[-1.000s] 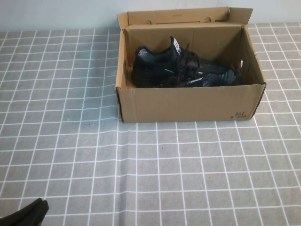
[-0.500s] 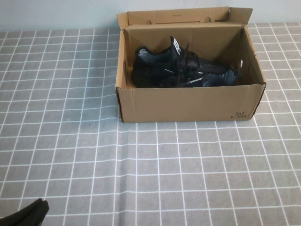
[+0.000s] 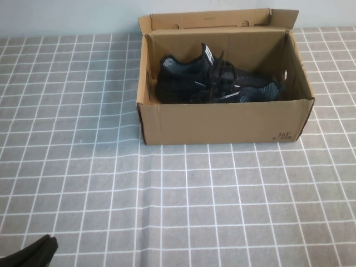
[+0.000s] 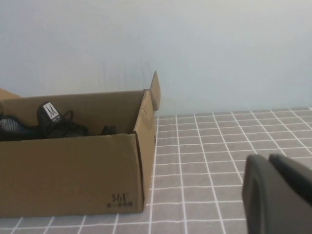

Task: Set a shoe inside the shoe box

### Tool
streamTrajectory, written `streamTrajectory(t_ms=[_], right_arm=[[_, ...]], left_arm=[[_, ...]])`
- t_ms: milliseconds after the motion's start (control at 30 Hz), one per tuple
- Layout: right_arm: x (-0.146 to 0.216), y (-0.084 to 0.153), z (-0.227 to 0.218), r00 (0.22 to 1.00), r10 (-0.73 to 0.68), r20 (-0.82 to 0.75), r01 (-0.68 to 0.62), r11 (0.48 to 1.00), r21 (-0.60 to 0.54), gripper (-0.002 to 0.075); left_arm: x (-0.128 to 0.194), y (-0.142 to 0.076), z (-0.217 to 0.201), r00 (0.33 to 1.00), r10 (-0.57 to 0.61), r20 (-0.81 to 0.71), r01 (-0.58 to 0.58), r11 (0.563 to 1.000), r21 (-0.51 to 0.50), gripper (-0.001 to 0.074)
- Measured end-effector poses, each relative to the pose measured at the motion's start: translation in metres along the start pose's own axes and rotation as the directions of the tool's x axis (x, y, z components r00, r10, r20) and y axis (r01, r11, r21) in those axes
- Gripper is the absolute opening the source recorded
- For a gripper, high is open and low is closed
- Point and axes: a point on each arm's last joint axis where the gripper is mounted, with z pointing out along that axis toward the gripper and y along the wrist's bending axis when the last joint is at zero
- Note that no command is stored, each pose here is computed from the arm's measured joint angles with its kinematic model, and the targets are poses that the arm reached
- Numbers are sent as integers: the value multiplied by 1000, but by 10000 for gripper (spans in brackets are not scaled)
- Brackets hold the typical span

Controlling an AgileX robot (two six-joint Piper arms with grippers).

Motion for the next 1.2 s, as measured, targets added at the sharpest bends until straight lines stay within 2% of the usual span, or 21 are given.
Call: streamTrajectory(t_ms=[333, 600, 767, 1200], right_arm=[[-1, 0, 0, 1000, 0, 8, 0, 1000, 1, -16], [21, 3, -2, 971, -87, -222, 78, 996, -49, -16], [29, 3, -5, 943, -117, -312, 100, 993, -69, -16], [30, 4, -5, 942, -102, -321, 84, 994, -71, -16]], left_arm=[[0, 0, 0, 1000, 0, 0, 0, 1000, 0, -1], [0, 0, 0, 1000, 0, 0, 0, 1000, 0, -1], [0, 0, 0, 1000, 0, 0, 0, 1000, 0, -1], [0, 0, 0, 1000, 0, 0, 0, 1000, 0, -1]])
